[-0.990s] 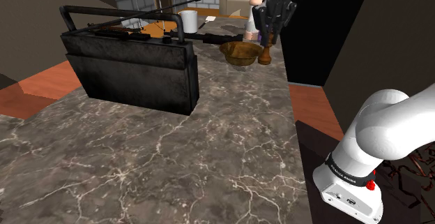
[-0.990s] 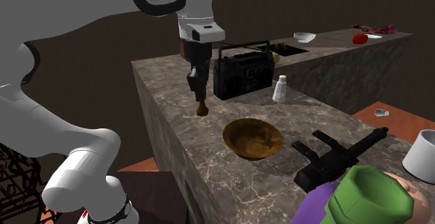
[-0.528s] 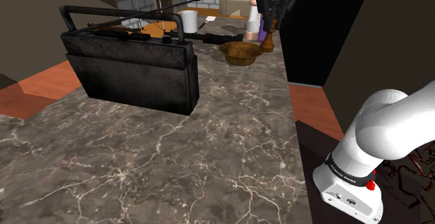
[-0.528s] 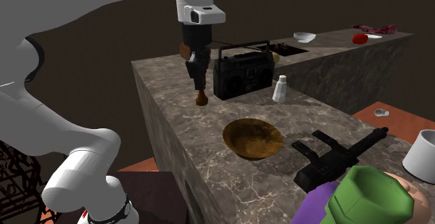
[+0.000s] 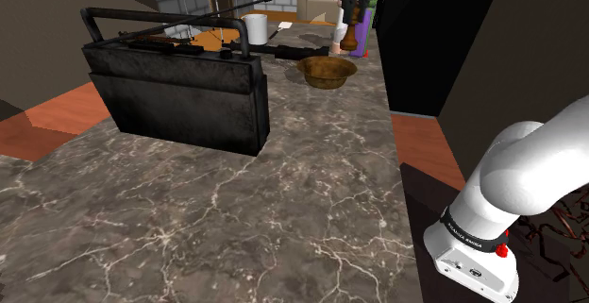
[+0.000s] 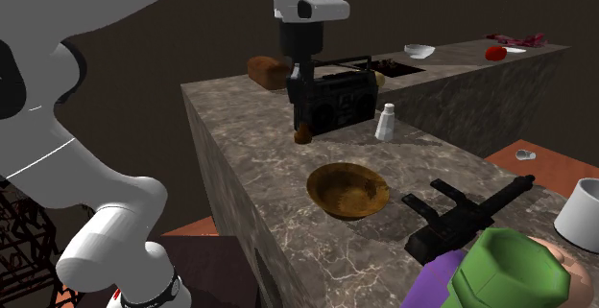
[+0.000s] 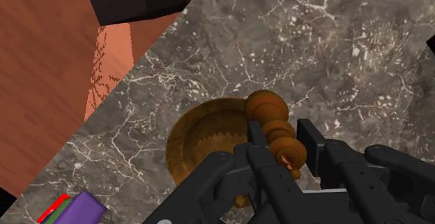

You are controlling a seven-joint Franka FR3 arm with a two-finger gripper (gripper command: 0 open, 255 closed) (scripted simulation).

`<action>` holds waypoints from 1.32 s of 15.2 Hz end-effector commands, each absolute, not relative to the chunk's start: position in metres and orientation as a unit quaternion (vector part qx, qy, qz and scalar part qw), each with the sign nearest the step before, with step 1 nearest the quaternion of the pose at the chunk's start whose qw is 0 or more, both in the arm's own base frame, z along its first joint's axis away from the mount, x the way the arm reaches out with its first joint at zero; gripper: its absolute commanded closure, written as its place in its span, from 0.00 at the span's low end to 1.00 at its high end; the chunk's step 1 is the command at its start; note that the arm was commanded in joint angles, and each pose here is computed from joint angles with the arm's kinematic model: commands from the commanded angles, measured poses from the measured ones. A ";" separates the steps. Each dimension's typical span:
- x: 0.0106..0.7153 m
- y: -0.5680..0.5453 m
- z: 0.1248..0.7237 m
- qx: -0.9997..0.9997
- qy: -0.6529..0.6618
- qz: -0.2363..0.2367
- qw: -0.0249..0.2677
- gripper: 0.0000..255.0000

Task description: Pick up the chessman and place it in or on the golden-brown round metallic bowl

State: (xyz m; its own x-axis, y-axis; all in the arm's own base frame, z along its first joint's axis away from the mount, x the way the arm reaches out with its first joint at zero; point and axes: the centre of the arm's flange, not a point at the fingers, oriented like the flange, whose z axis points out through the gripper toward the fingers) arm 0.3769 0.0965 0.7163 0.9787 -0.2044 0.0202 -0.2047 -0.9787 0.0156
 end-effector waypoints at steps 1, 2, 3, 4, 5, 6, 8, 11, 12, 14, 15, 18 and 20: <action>0.401 0.081 0.720 0.995 -0.103 0.009 0.009 1.00; 0.412 0.075 0.722 0.995 -0.103 0.009 0.009 1.00; 0.424 0.068 0.723 0.995 -0.103 0.009 0.009 1.00; 0.435 0.062 0.724 0.995 -0.103 0.009 0.009 1.00; 0.447 0.056 0.726 0.995 -0.103 0.009 0.009 1.00; 0.458 0.049 0.727 0.995 -0.103 0.009 0.009 1.00; 0.469 0.043 0.723 0.995 -0.103 0.009 0.009 1.00; 0.469 0.043 0.707 0.995 -0.103 0.009 0.009 1.00; 0.469 0.043 0.702 0.995 -0.103 0.009 0.009 1.00; 0.469 0.043 0.692 0.995 -0.103 0.009 0.009 1.00; 0.469 0.043 0.686 0.995 -0.103 0.009 0.009 1.00; 0.469 0.043 0.670 0.995 -0.103 0.009 0.009 1.00; 0.469 0.043 0.660 0.995 -0.103 0.009 0.009 1.00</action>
State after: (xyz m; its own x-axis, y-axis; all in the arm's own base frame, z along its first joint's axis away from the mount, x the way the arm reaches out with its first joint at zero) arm 0.4687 0.0431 0.6667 0.9787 -0.2044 0.0203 -0.2047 -0.9787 0.0163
